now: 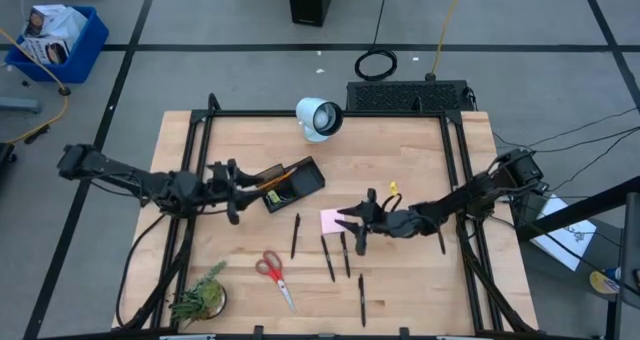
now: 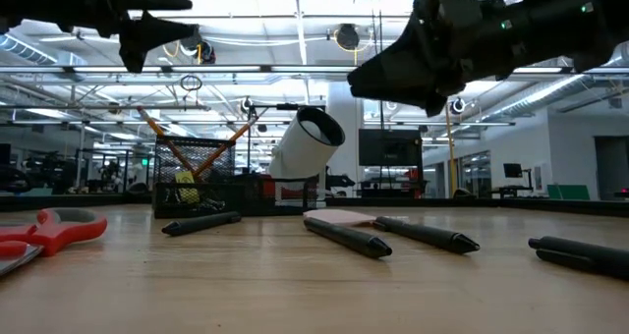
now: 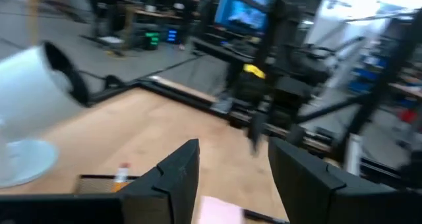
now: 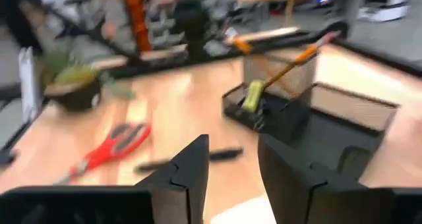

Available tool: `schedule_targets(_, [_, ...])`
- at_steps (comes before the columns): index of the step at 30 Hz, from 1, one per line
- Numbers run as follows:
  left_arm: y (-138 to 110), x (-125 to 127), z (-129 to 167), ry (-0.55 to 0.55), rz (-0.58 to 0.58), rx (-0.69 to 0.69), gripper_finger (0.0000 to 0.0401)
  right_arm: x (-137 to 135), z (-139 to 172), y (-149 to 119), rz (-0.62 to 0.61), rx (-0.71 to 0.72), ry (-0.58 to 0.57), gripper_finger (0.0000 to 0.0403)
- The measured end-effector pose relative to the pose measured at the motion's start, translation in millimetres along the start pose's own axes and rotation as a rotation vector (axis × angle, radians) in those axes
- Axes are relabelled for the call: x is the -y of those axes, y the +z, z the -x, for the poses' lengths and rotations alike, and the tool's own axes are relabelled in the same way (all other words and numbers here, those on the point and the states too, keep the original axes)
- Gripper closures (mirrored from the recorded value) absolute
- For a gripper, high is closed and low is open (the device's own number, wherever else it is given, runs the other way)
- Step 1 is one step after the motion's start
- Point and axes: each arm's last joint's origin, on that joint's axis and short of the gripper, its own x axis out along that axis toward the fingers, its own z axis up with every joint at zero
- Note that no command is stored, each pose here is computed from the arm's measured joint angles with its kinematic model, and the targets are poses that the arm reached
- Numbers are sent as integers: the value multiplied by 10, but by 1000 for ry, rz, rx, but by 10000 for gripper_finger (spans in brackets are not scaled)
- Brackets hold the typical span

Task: Pick and place office supplies into organizer
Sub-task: Put the black pen into the black desk organizer

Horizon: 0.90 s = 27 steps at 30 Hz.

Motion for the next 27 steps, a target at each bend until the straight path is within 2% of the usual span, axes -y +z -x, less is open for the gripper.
schedule_targets(3, [-16,35,12,-31,2,-15,215,-84,30,73,-75,70,17,288])
schedule_targets(5, [-32,50,20,-38,-3,-27,215,-177,41,161,-94,113,149,290])
schedule_targets(8, [-41,66,14,-44,-37,-29,215,-254,79,242,-56,173,319,291])
schedule_targets(13, [-49,65,-2,-36,-59,-28,215,-289,92,225,-69,139,423,291])
schedule_targets(15, [-51,65,-1,-37,-69,-31,215,-281,85,192,-79,107,392,291])
schedule_targets(22, [11,68,42,-72,-134,8,215,-262,120,73,-121,81,40,291])
schedule_targets(27, [56,32,96,-40,-165,34,215,-409,226,46,-80,97,-88,291])
